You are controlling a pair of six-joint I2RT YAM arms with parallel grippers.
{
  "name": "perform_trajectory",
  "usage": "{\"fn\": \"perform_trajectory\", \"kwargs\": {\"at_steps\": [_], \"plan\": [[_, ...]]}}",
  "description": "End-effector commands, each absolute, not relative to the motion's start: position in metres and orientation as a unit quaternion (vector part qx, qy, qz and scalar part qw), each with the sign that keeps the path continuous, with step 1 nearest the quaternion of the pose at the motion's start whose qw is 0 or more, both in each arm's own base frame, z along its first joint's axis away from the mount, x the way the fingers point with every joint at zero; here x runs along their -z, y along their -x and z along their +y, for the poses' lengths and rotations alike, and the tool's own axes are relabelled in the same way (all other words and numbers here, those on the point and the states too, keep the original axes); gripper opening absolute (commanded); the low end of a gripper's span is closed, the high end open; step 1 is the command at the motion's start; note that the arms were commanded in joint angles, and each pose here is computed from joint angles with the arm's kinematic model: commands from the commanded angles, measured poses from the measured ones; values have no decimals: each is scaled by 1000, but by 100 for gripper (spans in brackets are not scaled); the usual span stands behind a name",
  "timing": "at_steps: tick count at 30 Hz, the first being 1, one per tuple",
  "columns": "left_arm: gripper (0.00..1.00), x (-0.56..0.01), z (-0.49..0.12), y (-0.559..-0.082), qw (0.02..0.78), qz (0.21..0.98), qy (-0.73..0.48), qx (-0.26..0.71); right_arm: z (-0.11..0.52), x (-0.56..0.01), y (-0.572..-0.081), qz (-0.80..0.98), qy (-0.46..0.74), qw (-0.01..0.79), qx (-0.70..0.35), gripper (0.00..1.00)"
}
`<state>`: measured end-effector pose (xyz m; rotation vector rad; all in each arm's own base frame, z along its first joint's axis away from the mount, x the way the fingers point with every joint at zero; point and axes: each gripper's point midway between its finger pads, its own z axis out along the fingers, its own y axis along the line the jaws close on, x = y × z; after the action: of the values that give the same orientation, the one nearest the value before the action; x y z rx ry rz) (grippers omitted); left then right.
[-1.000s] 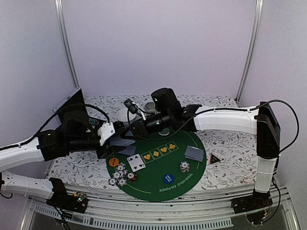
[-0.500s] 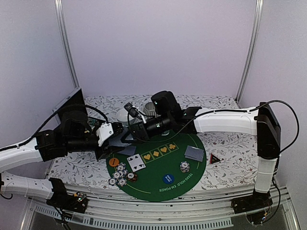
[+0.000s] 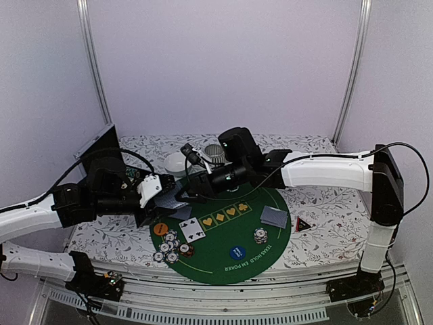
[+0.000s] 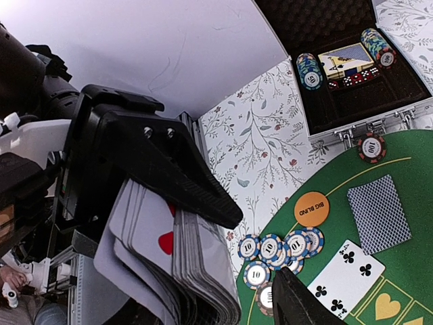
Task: Distribute texas hold em gaming equipment
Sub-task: Pick up the poker card from the face-down deck piles.
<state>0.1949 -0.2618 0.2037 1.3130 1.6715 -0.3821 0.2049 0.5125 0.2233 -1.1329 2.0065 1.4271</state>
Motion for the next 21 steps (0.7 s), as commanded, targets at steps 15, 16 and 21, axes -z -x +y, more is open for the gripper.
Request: {"fn": "perform_trajectory", "kwargs": {"at_steps": [15,16,21], "plan": [[42,-208,-265,-197,475,683,-532,160,488,-238,-211,739,403,244,-482,35],[43,-207,-265,-197,474,684,-532,159,488,-239,-211,738,404,243,-482,33],[42,-207,-264,-198,474,684,-532,158,484,-243,-209,740,405,244,-480,22]]}}
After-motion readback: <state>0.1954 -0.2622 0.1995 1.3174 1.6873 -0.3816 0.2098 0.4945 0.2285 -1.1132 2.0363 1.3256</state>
